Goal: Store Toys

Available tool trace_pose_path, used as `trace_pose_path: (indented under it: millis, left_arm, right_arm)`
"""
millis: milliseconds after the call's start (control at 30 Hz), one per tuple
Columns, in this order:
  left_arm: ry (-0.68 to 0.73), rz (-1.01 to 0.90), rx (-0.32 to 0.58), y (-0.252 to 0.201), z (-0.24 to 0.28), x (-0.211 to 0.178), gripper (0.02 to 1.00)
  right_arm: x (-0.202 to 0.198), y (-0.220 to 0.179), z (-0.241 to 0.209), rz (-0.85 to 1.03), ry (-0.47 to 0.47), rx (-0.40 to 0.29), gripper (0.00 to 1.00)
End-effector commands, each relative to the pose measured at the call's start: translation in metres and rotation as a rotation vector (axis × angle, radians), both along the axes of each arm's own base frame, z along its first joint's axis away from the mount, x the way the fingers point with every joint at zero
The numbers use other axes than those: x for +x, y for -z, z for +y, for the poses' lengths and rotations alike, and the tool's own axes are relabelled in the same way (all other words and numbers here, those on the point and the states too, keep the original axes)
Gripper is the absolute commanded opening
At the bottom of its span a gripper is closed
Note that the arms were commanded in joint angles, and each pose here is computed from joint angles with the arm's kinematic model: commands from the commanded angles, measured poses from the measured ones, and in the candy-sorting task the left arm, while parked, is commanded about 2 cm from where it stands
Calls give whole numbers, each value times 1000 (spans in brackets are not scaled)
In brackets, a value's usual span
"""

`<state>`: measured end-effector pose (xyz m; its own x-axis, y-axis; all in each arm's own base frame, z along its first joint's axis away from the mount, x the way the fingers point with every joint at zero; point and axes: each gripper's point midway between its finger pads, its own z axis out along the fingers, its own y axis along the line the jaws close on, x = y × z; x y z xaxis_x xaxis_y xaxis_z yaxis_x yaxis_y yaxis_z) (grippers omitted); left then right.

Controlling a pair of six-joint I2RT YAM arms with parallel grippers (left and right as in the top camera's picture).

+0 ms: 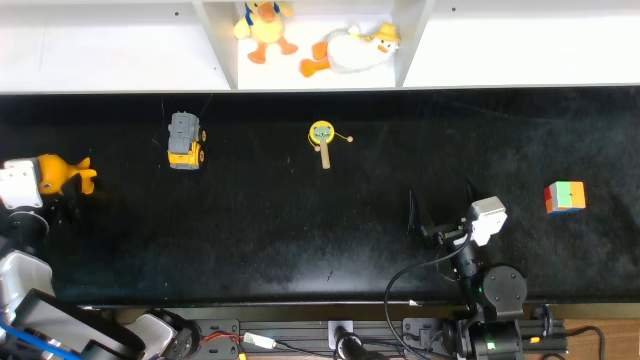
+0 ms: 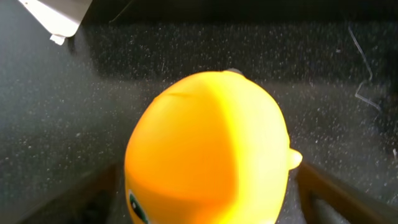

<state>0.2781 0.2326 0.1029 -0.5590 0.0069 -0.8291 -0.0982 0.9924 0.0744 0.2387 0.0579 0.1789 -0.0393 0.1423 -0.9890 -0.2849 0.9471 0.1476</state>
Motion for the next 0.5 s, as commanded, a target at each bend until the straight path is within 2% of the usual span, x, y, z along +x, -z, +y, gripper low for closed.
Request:
trace_pose_path:
  millis: [33, 133, 333, 500]
  left_arm:
    - [20, -22, -17, -1, -4, 1, 684]
    - [16, -23, -22, -1, -4, 1, 514]
    - [-20, -39, -65, -4, -1, 2, 404]
    - [-65, -81, -92, -19, 4, 6, 174]
  right_arm:
    - [0, 3, 1, 3, -7, 7, 989]
    - [0, 3, 1, 3, -6, 7, 996]
    - [0, 3, 1, 3, -6, 7, 993]
    - [0, 3, 1, 3, -7, 7, 993]
